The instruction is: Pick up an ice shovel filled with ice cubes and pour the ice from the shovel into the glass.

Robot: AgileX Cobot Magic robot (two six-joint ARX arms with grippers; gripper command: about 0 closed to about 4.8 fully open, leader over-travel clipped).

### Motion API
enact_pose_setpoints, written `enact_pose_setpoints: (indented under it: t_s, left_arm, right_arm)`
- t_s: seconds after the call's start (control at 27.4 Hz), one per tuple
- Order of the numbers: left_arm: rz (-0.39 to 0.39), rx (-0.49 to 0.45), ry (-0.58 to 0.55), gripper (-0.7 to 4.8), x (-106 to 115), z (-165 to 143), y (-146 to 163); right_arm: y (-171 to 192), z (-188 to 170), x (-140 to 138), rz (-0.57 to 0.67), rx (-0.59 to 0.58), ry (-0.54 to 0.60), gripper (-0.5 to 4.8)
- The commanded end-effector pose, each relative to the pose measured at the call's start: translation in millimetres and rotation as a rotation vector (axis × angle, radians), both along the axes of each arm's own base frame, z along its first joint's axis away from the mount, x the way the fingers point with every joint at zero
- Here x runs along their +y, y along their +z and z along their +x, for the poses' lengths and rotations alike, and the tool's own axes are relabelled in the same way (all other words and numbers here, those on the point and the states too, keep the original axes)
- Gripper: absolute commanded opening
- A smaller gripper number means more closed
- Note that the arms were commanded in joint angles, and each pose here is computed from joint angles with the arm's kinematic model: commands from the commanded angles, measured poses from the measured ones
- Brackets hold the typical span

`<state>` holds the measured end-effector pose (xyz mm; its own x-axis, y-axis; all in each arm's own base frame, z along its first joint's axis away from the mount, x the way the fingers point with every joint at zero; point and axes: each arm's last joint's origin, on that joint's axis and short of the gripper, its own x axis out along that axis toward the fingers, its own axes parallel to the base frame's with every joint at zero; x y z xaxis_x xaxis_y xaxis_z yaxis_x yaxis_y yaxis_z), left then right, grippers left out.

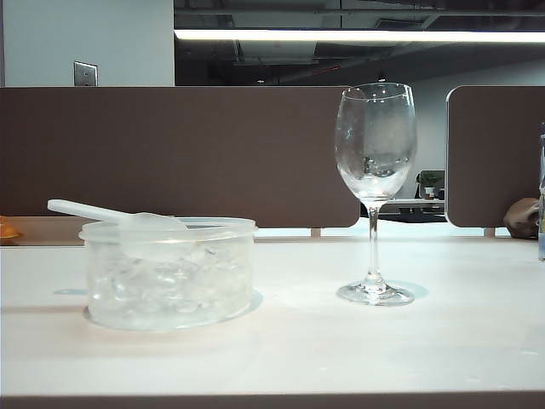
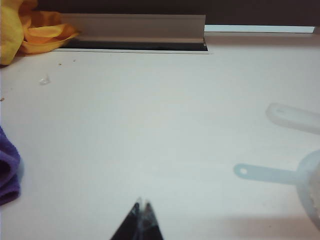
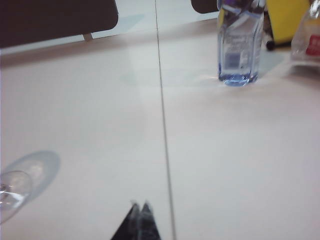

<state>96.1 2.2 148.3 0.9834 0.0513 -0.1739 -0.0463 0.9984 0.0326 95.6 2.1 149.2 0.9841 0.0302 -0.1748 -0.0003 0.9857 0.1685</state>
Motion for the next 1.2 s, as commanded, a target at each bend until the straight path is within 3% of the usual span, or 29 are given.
enact_pose_setpoints:
  t_s: [0.04, 0.29, 0.44, 0.51, 0.66, 0.73, 0.95, 1.06, 1.2]
  left_arm:
    - [0.001, 0.008, 0.001, -0.03, 0.1, -0.2, -0.5]
    - [0.001, 0.008, 0.001, -0.03, 0.1, -0.2, -0.5]
    - [0.001, 0.008, 0.001, -0.03, 0.1, -0.2, -0.5]
    - [0.001, 0.008, 0.001, -0.03, 0.1, -0.2, -0.5]
    - [0.001, 0.008, 0.001, -0.03, 0.1, -0.2, -0.5]
    - [0.001, 0.008, 0.001, -0.03, 0.1, -0.2, -0.5]
    - [0.001, 0.008, 0.001, -0.03, 0.1, -0.2, -0.5]
    - [0.001, 0.008, 0.001, -0.03, 0.1, -0.2, -0.5]
    - [0.001, 0.008, 0.001, -0.03, 0.1, -0.2, -0.5]
  right_arm:
    - [39.5, -10.4, 2.0, 0.072, -0.054, 0.063, -0.05]
    - [135.4, -68.4, 1.2, 0.098, -0.134, 0.078, -0.05]
    - [150.7, -88.6, 1.1, 0.099, -0.063, 0.084, -0.05]
    - [156.5, -91.1, 2.9, 0.063, 0.063, 0.153, -0.05]
    - [167.4, -73.2, 4.9, 0.007, 0.296, 0.227, -0.05]
    - [173.7, -60.4, 6.6, -0.021, 0.338, 0.295, -0.05]
    - [183.9, -39.4, 12.2, 0.005, 0.301, 0.441, -0.05]
    - [183.5, -31.5, 16.6, 0.044, 0.328, 0.556, -0.05]
    - [180.1, -22.4, 21.3, 0.055, 0.39, 0.619, -0.05]
